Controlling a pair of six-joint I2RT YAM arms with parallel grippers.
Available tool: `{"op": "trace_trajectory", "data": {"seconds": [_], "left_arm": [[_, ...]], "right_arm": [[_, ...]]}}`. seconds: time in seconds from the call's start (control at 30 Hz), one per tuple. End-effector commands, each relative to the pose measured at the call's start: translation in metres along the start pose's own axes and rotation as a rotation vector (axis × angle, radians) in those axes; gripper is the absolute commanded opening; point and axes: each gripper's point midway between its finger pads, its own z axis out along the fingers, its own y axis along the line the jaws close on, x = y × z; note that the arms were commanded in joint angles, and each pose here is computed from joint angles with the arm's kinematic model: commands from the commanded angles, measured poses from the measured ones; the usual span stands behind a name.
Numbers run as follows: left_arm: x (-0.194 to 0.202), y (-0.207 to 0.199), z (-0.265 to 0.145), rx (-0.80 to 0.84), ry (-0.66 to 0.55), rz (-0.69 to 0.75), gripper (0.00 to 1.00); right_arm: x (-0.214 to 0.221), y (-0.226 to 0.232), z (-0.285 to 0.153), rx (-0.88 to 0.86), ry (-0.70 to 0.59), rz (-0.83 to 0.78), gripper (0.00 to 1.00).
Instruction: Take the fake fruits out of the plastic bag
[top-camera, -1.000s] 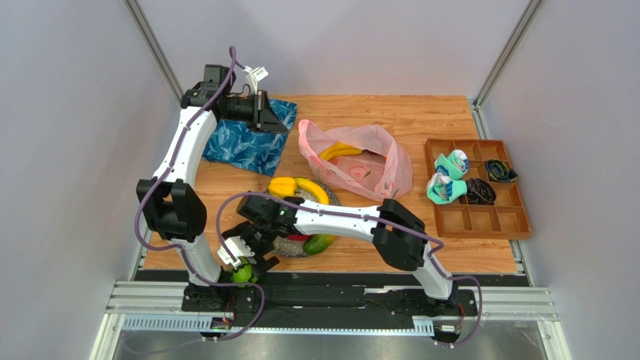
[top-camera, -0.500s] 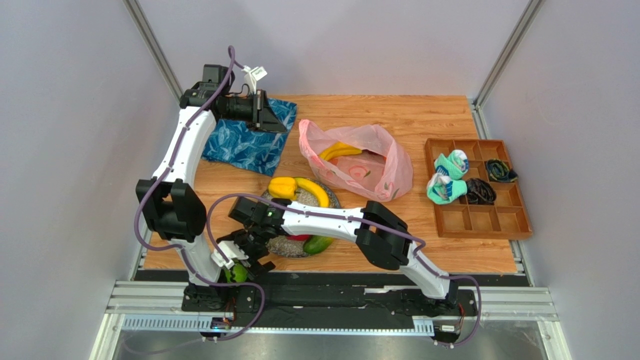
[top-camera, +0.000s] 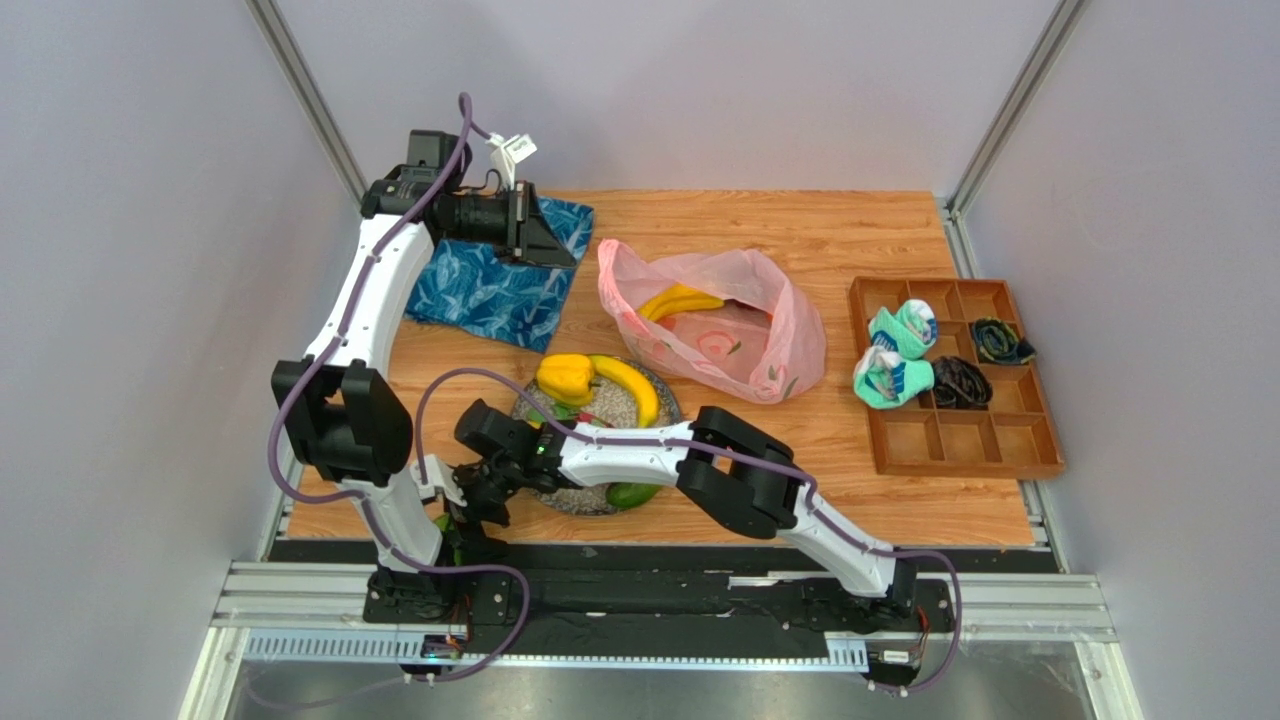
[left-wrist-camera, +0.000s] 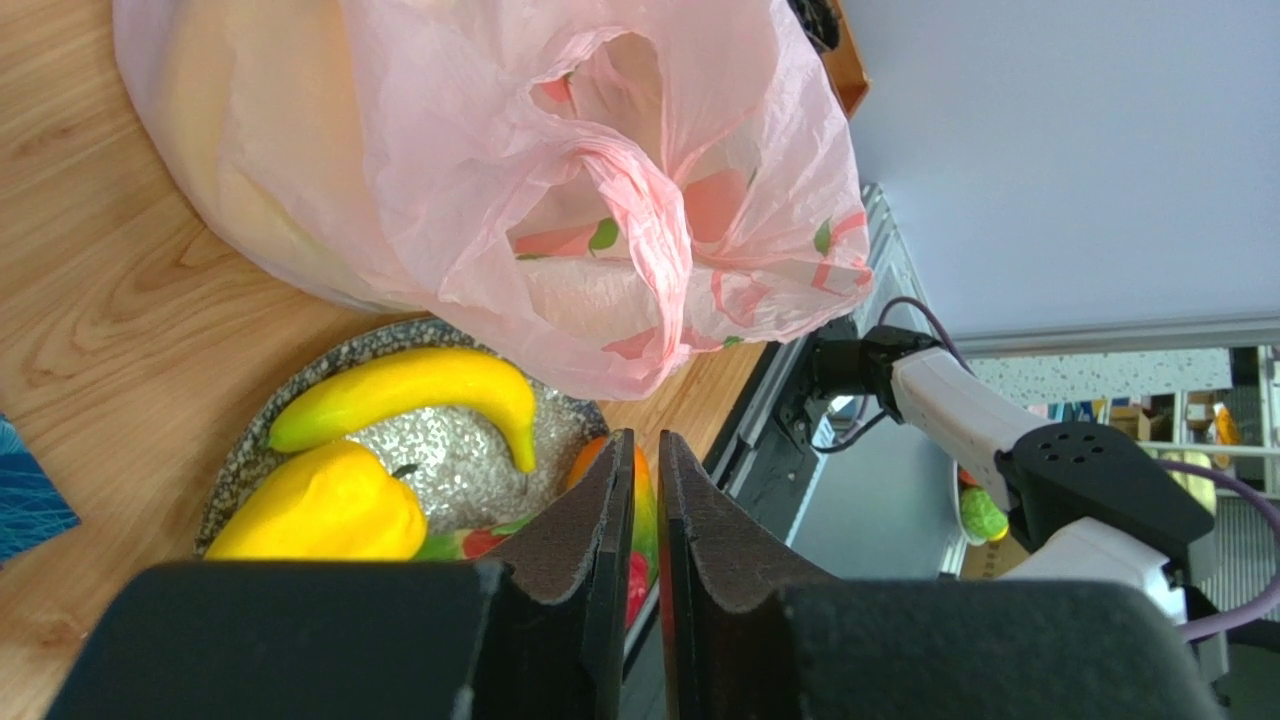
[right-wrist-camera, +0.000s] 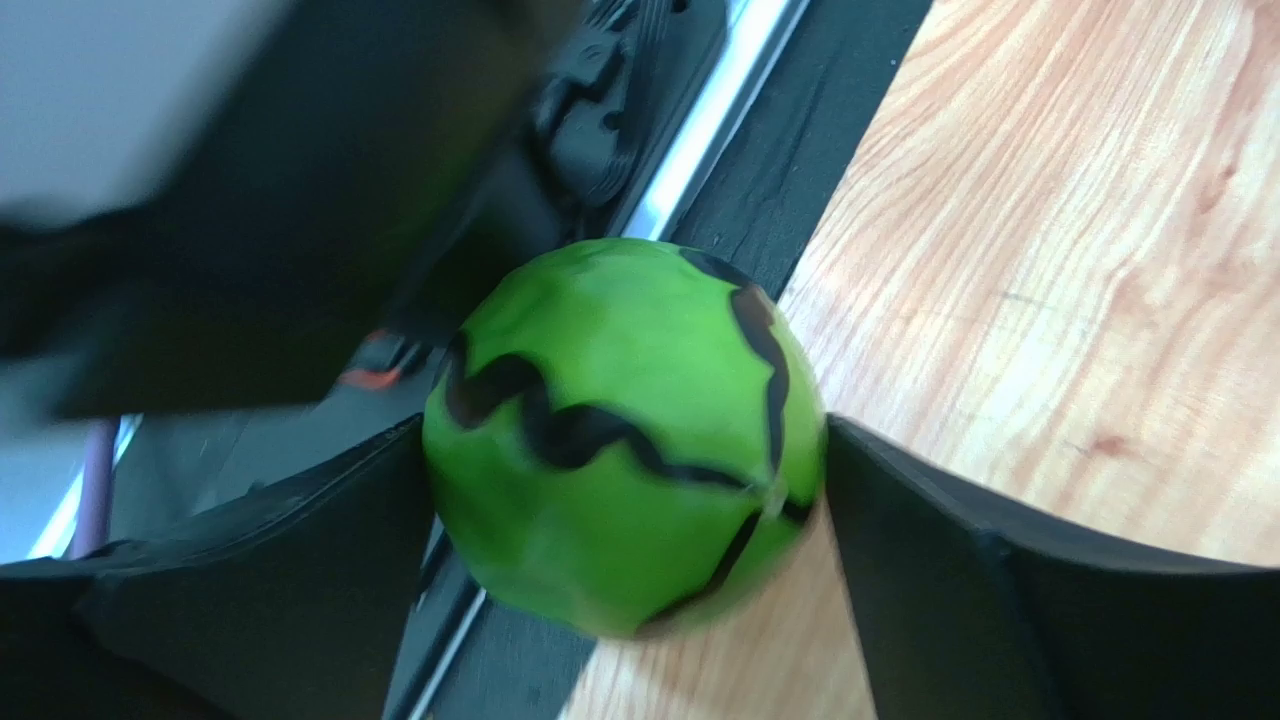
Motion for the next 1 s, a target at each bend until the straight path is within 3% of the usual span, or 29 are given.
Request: {"op": "trace_trajectory", "data": {"seconds": [0.0,0.13,0.27,0.5,0.67,0.83,0.97], "left_arm": [[-0.005,-0.021,-0.007,0.026,-0.026,0.057,0.18],[-0.009,-0.025,-0.009,0.029,-0.032,0.066,0.18],[-0.016,-0.028,-0.010,0.031,-0.043,0.086,0.18],[-0.021,-0.028,-0.013,0.004,-0.064,0.111,0.18],[-0.024,-0.030,-0.016,-0.014,-0.076,0.120,0.17],[-0.023,-0.033,-0.017,-0.010,-0.081,0.113,0.18],[-0.014,-0.033,-0.018,-0.012,-0.068,0.105,0.17]], "right_arm": [[-0.035,-0.001,0.019,0.019,-0.102,0.049,0.89],[-0.035,-0.011,0.002,0.116,-0.073,0.071,0.74],[-0.049,-0.018,-0.046,0.235,-0.041,0.058,0.64],[-0.049,0.005,-0.151,0.211,0.078,0.100,0.62],[-0.055,0.013,-0.228,0.301,0.161,0.066,0.63],[-0.007,-0.021,-0.303,0.521,0.279,0.207,0.63],[0.041,-0.036,-0.328,0.564,0.375,0.243,0.66]]}}
